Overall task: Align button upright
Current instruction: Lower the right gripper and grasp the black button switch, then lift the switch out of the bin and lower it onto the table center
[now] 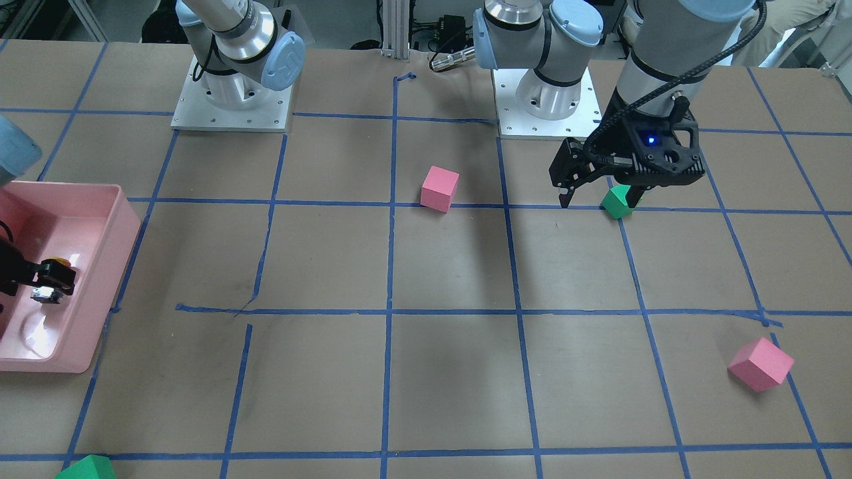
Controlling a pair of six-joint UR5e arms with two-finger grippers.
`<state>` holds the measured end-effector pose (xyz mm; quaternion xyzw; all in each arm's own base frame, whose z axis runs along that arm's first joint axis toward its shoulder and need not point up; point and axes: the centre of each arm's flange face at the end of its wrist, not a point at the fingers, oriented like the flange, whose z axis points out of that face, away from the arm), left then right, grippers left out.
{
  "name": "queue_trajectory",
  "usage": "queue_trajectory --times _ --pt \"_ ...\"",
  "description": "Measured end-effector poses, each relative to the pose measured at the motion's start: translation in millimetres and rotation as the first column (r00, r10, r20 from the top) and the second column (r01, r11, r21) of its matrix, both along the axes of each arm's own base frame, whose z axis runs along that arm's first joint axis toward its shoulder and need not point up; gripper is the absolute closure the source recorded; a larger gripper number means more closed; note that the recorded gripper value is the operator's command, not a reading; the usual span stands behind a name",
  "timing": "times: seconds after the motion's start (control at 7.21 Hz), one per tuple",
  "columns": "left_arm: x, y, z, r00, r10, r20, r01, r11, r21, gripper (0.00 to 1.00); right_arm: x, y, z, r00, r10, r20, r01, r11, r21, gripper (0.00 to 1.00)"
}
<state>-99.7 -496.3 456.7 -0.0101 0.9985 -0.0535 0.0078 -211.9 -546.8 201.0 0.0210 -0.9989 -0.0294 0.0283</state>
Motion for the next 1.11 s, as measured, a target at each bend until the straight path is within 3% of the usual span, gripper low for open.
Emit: queue_trajectory --times 0.14,0.28,0.55,0.69,1.11 --pt "0.0 -0.6 -0.5 1.000 0.000 0.000 0.000 1.000 -0.001 0.00 1.0 1.3 -5.6 1.000 0.000 0.008 0.000 1.000 0.009 0.09" --pt "-0.1 -0.8 -1.2 1.000 0.000 -0.001 0.000 1.000 0.000 0.00 3.0 4.1 -11.3 1.000 0.000 0.014 0.000 1.000 0.016 0.28" --pt "-0.7 -0.8 -2.3 1.000 -0.002 -0.001 0.002 1.000 0.002 0.00 4.4 7.9 -15.1 1.000 0.001 0.006 -0.001 1.000 0.022 0.83" --pt "-0.7 -0.8 -2.6 1.000 -0.002 -0.001 0.002 1.000 0.003 0.00 4.7 8.6 -14.7 1.000 0.001 0.006 -0.001 1.000 0.023 1.00" --pt "-1.5 -1.3 -3.4 1.000 -0.004 -0.006 0.004 1.000 0.004 0.00 0.1 0.5 9.3 1.000 -0.006 -0.006 0.006 1.000 -0.003 1.00"
